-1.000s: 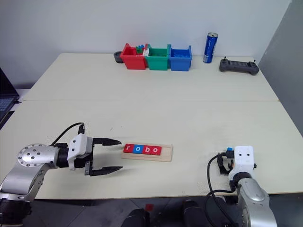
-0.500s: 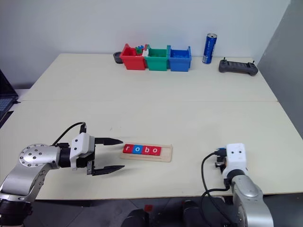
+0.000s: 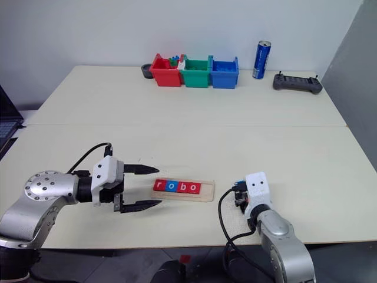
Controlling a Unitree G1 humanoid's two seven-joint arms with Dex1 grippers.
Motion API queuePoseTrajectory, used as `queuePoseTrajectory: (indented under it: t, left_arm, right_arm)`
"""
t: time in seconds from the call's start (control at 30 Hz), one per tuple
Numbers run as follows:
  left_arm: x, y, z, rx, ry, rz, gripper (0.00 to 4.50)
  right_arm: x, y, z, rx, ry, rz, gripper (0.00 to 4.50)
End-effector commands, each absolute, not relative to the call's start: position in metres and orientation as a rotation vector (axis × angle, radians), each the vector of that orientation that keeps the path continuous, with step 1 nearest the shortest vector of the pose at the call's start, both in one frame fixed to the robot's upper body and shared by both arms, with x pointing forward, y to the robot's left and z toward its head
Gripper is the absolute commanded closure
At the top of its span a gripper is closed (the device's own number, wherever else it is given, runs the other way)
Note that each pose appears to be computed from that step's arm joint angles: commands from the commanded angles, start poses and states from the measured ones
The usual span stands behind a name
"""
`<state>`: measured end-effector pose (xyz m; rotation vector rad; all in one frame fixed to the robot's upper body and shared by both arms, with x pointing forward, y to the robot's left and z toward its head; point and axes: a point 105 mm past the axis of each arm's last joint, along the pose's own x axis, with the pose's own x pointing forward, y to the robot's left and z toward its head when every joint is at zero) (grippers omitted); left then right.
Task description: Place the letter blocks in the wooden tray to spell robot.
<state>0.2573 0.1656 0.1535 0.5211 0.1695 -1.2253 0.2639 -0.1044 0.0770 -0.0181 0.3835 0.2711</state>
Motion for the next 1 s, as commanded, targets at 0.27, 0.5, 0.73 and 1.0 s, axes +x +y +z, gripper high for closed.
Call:
queuePoseTrajectory:
  t: [0.27,0.5,0.73,1.0]
  left_arm:
    - [0.252,0.159,0.173,0.544,0.142,-1.192,0.0]
    - [0.256,0.174,0.167,0.548,0.167,-1.157,0.0]
    - [0.256,0.171,0.166,0.557,0.168,-1.165,0.0]
    - [0.253,0.174,0.162,0.566,0.181,-1.173,0.0]
  right_arm:
    - [0.26,-0.115,0.117,-0.139,0.251,0.529,0.02]
    - [0.273,-0.119,0.121,-0.46,0.232,0.977,0.02]
    - [0.287,-0.124,0.099,-0.654,0.302,1.21,0.02]
    - [0.3,-0.132,0.089,-0.686,0.39,1.281,0.56]
